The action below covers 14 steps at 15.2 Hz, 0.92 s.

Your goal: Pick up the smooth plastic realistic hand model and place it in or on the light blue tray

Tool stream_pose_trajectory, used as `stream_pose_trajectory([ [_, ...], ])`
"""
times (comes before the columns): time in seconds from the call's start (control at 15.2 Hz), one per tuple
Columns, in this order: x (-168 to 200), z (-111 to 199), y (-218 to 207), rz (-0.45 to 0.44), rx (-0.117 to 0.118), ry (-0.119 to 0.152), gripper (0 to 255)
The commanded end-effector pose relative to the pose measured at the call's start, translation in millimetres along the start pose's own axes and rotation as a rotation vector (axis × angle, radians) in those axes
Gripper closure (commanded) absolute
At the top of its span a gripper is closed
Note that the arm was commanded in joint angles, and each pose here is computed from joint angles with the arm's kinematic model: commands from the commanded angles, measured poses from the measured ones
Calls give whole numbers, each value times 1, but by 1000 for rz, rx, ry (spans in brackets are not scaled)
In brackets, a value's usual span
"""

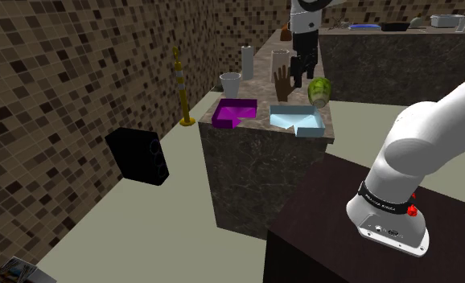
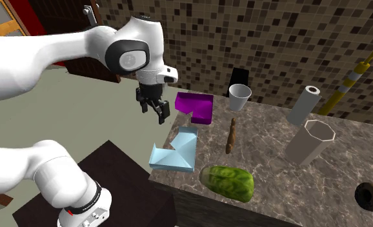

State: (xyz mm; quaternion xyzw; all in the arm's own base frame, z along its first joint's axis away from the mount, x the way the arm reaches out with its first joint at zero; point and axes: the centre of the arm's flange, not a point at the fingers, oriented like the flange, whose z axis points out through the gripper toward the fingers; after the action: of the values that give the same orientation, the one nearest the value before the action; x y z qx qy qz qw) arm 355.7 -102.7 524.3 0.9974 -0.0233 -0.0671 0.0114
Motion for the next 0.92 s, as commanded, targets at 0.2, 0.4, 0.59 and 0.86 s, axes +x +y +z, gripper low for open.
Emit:
stream_pose_trajectory([
  [0.2,28,17,50,-27,-18,9,0],
  [0.4,47,26,82,-42,-28,13,0],
  [0.59,66,34,113,-57,-38,18,0],
  [0.86,93,44,155,-77,-51,24,0],
])
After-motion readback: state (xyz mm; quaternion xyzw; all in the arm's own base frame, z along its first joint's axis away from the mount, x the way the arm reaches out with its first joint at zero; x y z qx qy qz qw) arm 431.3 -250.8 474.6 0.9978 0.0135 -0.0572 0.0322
